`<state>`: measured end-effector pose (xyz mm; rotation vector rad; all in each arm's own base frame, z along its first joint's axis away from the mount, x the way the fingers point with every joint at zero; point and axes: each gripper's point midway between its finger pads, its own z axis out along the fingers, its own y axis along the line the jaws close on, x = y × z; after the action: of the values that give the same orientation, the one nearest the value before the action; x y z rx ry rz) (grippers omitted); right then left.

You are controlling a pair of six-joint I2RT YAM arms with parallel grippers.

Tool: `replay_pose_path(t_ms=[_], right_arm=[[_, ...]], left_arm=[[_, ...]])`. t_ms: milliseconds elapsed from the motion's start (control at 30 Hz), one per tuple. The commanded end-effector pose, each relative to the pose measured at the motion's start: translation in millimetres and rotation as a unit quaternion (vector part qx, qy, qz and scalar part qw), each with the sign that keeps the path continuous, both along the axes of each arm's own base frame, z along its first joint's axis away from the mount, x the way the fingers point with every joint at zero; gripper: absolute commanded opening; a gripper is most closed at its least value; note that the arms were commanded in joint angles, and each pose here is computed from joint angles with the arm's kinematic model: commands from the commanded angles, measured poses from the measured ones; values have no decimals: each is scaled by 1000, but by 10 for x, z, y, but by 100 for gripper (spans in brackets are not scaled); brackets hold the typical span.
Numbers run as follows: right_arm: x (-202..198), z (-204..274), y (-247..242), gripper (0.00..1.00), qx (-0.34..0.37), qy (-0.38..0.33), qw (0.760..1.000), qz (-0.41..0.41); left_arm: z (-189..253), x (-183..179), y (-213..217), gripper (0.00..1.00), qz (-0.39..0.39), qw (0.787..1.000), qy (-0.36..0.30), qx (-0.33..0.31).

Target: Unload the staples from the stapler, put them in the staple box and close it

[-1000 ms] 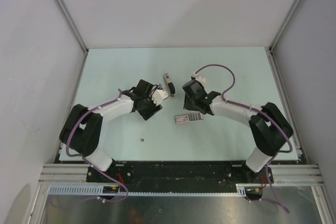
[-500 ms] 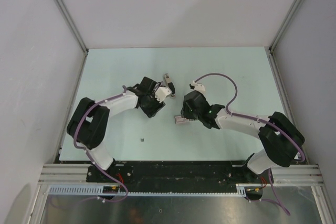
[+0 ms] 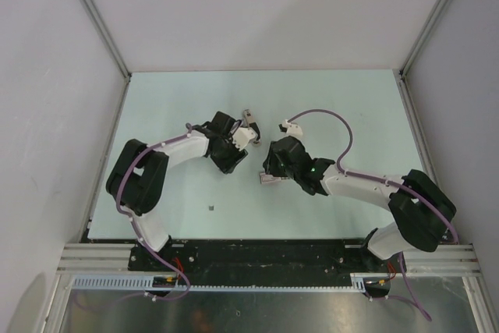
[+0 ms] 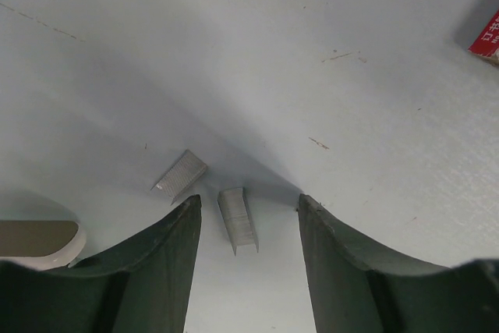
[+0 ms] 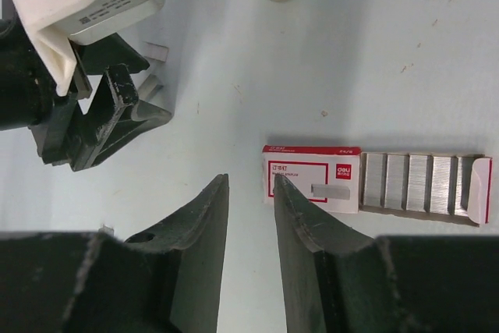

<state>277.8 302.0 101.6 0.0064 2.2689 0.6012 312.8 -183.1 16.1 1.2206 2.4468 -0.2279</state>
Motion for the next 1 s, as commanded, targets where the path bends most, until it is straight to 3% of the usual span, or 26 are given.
replay_pose_path(t_ms=[0,533,967], right_arm=[[34,185,46,34,25,-26,999,-4],[-3,153,22,28,23,-32,999,-4],[-20,139,50,25,26,-33,999,-1]], left_arm=[[33,20,-76,58,1,1000,13,-19],[57,-191,-22,36,1,999,38,-36],[152,-426,-39,28,12,998,42,-46]])
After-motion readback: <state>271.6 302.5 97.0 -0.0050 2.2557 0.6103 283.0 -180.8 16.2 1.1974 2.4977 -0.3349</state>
